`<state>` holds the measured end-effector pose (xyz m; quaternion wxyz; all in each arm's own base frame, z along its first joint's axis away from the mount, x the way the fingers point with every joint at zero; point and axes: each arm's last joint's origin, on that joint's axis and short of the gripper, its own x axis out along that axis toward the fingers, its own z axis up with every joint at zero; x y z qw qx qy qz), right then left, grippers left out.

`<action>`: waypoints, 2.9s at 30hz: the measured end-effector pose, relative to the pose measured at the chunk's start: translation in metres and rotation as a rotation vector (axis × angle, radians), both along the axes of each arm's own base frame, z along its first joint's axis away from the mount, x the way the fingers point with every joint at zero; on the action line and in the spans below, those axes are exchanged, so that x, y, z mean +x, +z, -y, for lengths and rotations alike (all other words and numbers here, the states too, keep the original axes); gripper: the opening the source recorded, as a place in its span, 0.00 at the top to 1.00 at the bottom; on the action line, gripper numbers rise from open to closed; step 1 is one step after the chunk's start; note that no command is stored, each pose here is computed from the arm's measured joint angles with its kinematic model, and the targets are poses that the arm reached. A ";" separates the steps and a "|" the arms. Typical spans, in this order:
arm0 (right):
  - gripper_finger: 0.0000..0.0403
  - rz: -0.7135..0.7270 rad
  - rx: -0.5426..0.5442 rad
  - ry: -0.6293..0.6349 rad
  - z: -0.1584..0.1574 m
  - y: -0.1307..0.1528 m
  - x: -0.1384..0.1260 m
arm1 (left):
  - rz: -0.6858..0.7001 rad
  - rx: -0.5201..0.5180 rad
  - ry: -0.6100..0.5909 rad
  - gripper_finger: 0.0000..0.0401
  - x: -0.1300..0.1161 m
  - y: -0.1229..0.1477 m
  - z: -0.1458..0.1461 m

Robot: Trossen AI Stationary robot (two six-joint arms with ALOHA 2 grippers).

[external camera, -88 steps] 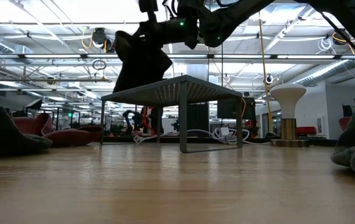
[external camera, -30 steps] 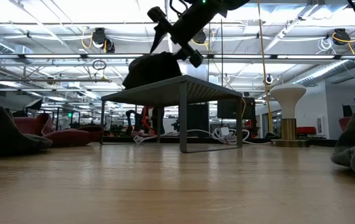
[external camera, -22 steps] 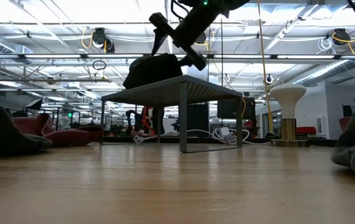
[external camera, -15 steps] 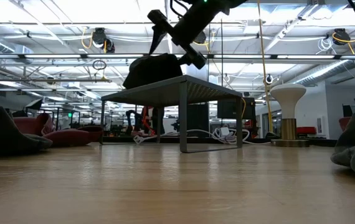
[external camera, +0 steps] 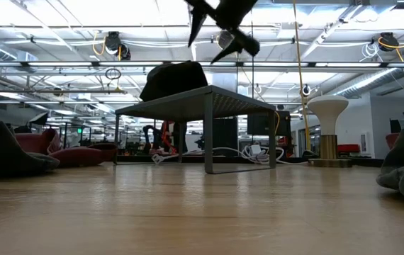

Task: Pick & Place hat
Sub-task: Stack the bottom black cap on the black cap on the shelf

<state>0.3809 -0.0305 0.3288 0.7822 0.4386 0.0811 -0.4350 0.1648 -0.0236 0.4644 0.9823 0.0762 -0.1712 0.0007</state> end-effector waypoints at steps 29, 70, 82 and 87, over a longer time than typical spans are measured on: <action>0.30 -0.647 0.129 0.999 -0.080 0.030 -0.113 | -0.008 -0.083 -0.032 0.61 0.001 -0.001 0.000; 0.34 -0.727 0.118 1.401 -0.275 0.002 -0.194 | -0.006 -0.303 0.007 0.61 0.003 -0.001 -0.003; 0.34 -0.918 0.061 1.400 -0.327 -0.060 -0.195 | -0.057 -0.305 0.011 0.61 0.020 -0.009 0.000; 0.34 -1.022 -0.010 1.344 -0.339 -0.094 -0.188 | -0.084 -0.301 0.015 0.61 0.030 -0.014 0.002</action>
